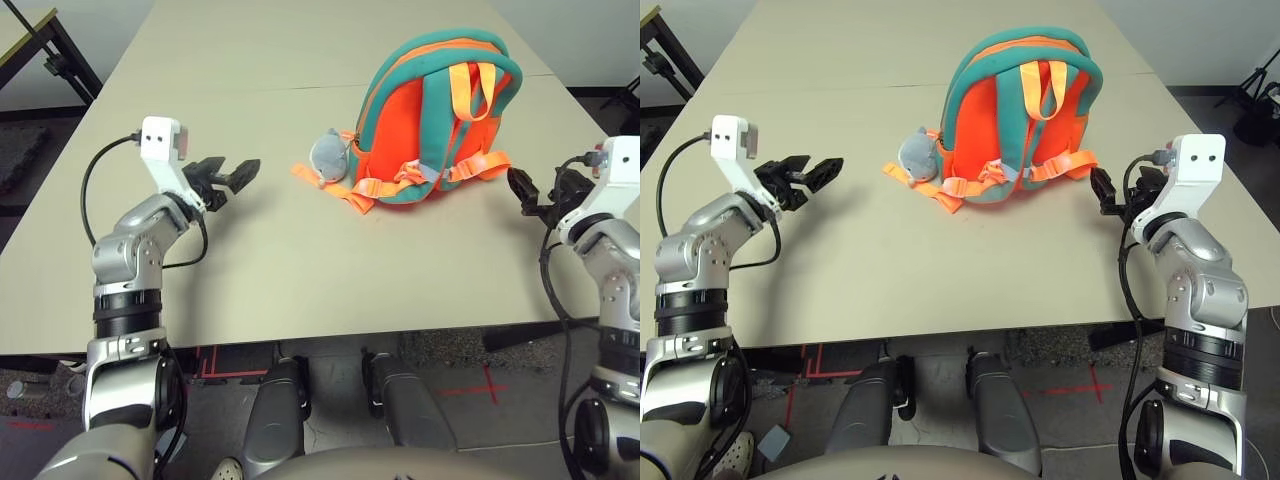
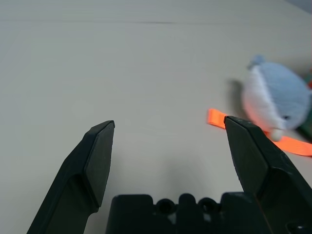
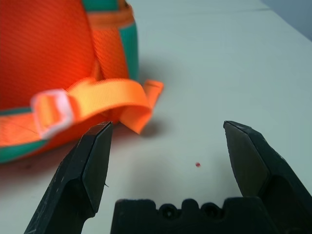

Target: Put the pencil case into the backpack and zip it.

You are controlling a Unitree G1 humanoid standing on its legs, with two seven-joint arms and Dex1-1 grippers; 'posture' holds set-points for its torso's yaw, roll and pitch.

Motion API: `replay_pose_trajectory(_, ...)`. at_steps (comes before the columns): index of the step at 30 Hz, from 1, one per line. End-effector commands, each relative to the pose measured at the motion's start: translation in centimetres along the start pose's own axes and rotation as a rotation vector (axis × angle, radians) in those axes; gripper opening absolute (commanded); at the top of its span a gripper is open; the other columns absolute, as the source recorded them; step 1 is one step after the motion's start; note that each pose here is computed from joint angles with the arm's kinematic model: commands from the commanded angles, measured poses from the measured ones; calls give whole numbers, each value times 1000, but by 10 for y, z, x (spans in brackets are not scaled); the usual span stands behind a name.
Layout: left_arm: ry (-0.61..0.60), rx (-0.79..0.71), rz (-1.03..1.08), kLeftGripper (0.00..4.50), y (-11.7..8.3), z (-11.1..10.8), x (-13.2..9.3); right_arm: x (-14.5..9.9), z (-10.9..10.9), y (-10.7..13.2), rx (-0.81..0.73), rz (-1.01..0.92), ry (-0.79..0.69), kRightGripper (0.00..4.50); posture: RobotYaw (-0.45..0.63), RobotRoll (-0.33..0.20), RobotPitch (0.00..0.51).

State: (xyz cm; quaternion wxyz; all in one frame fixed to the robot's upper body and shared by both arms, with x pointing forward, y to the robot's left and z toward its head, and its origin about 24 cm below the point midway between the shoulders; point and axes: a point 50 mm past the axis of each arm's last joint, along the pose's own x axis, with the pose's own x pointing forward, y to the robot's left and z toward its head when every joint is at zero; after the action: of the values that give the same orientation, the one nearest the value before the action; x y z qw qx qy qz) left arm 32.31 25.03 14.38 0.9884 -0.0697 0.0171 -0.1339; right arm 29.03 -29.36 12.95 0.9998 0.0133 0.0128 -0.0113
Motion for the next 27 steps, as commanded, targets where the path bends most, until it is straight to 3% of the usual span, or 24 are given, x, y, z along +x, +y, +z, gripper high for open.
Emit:
replay_pose_trajectory(1, -36, 25, 92, 4500, 12, -7, -7, -3, -8, -10, -3, -47, -33, 4490, -82, 0, 193)
replay_pose_trajectory(14, -99, 67, 338, 4500, 48, -19, -26, 7, -13, -13, -20, -109, -140, 4490, -65, 0, 205)
replay_pose_trajectory(27, -88, 71, 374, 4500, 52, -25, -30, 16, -10, -2, -13, -95, -190, 4490, -75, 0, 220)
